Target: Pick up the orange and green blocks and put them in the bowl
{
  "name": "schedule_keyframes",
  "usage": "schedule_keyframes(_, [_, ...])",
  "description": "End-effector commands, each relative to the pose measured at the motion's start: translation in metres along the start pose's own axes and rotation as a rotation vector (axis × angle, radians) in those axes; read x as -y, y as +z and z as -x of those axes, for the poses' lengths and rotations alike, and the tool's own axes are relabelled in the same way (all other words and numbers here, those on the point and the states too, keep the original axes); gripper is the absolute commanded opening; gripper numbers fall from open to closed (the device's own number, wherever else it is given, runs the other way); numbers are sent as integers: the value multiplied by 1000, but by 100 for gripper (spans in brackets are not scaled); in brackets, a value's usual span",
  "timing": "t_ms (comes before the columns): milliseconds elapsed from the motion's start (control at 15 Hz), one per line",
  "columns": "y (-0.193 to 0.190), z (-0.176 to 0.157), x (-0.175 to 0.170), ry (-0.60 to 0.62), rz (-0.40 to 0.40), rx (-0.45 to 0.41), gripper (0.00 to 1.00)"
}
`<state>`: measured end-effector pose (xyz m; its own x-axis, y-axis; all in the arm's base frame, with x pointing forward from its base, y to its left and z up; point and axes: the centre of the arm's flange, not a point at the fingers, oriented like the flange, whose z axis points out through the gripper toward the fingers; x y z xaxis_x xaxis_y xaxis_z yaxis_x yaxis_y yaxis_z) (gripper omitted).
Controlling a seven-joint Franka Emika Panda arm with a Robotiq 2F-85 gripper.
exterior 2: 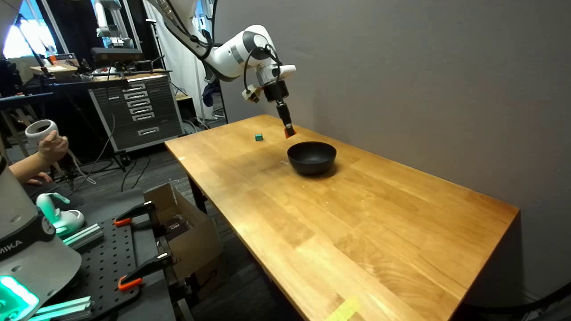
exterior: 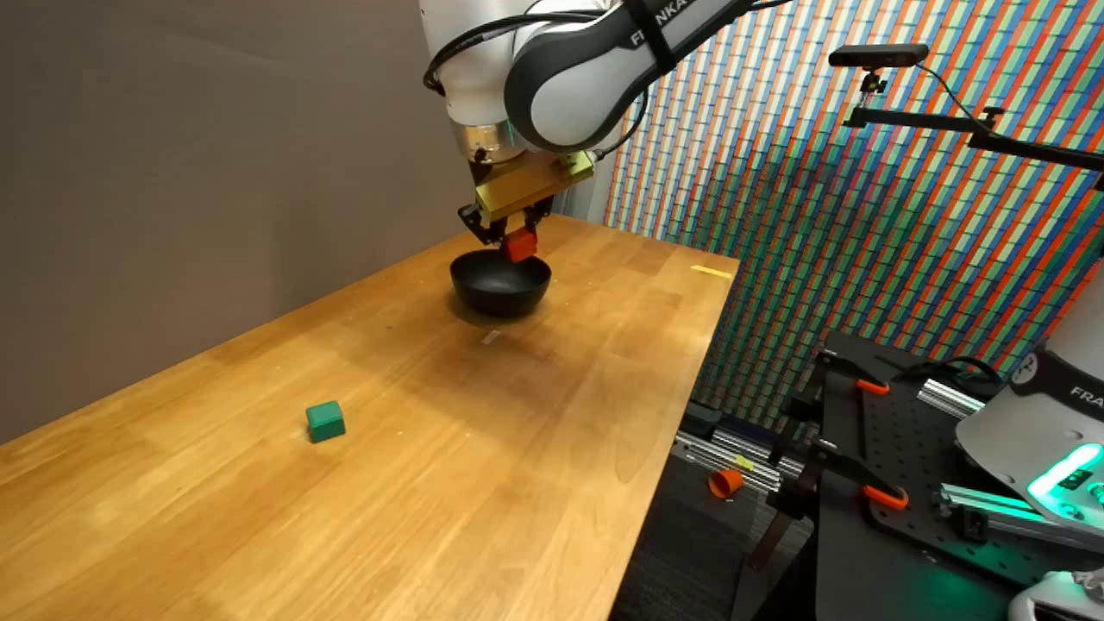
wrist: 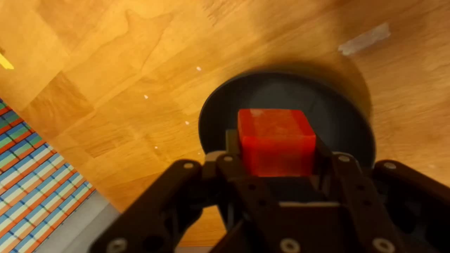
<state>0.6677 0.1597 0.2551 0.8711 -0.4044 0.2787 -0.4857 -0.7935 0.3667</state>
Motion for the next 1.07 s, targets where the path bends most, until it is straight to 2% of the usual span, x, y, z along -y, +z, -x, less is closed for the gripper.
schedule_keyframes(0, [24, -67, 14, 36, 51, -15, 21])
schedule_keyframes(67, [31, -77, 15, 40, 49, 0, 71])
schedule_keyframes(200, [35, -82, 20, 36, 29, 17, 77])
schedule_keyframes(400, [23, -62, 40, -21, -78, 98, 100])
schedule_keyframes(800, [-45, 19, 119, -179, -352, 297, 100])
schedule_keyframes(933, [-60, 42, 142, -247, -420, 360, 99])
schedule_keyframes(1000, [-62, 52, 157, -273, -418, 364, 100])
